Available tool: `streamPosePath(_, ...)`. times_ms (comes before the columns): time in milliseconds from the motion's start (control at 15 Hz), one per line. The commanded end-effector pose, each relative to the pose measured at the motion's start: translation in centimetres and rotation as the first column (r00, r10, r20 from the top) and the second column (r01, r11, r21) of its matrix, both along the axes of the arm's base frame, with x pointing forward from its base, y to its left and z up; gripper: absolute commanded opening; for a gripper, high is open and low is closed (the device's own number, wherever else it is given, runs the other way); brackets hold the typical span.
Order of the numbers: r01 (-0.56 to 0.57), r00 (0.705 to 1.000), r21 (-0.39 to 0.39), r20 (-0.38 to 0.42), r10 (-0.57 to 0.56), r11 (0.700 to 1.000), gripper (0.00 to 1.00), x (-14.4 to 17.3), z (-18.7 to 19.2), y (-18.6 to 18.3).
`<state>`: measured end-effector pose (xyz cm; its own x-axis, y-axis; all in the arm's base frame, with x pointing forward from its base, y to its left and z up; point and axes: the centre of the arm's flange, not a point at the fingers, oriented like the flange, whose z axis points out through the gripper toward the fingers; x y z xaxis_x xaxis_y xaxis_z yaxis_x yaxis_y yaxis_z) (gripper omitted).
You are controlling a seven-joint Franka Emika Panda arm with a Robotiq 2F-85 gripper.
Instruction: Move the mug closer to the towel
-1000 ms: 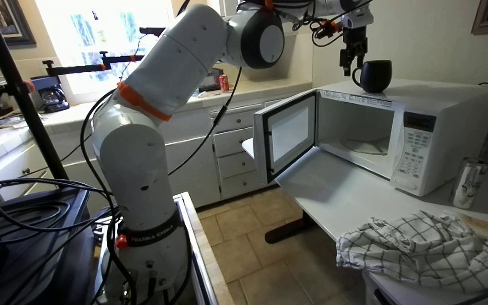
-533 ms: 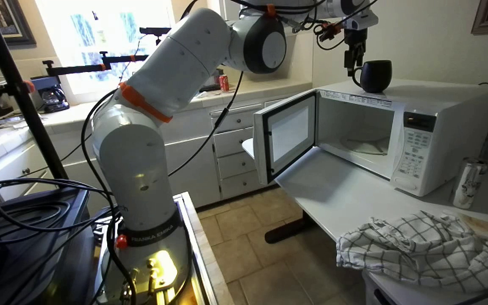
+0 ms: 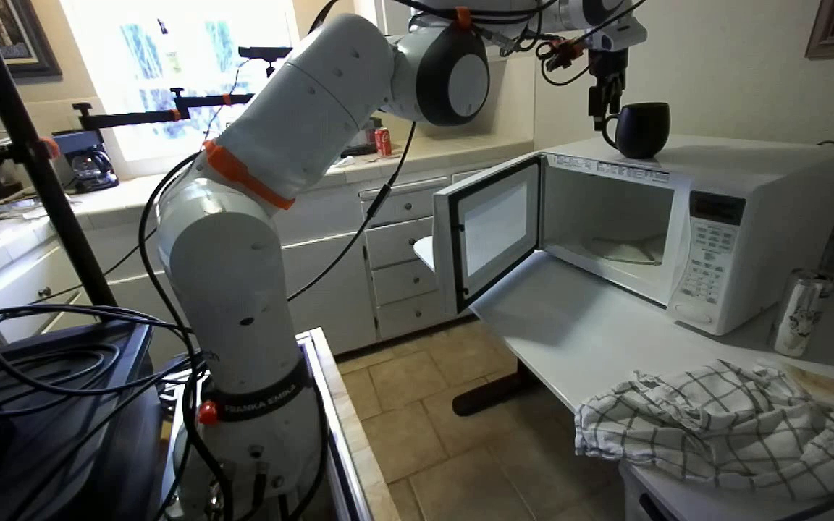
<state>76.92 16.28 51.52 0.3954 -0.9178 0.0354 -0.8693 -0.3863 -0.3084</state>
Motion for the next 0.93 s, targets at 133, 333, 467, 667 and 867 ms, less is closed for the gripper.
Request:
streamPosePath(133, -0.013, 1.0, -0.017, 0.0, 0.013, 1.0, 0.97, 1.7, -0.6, -0.5)
streamPosePath(333, -0.01, 1.0, -0.019, 0.004, 0.01, 1.0, 1.0, 2.3, -1.1, -0.7)
streamPosePath(467, -0.012, 1.0, -0.022, 0.001, 0.012, 1.0, 1.0, 2.7, -1.3, -0.6)
streamPosePath(667, -0.018, 1.0, -0.026, -0.001, 0.018, 1.0, 0.97, 3.0, -1.5, -0.3)
streamPosePath(867, -0.024, 1.0, -0.027, -0.004, 0.024, 0.999, 0.95, 3.1, -1.6, 0.1)
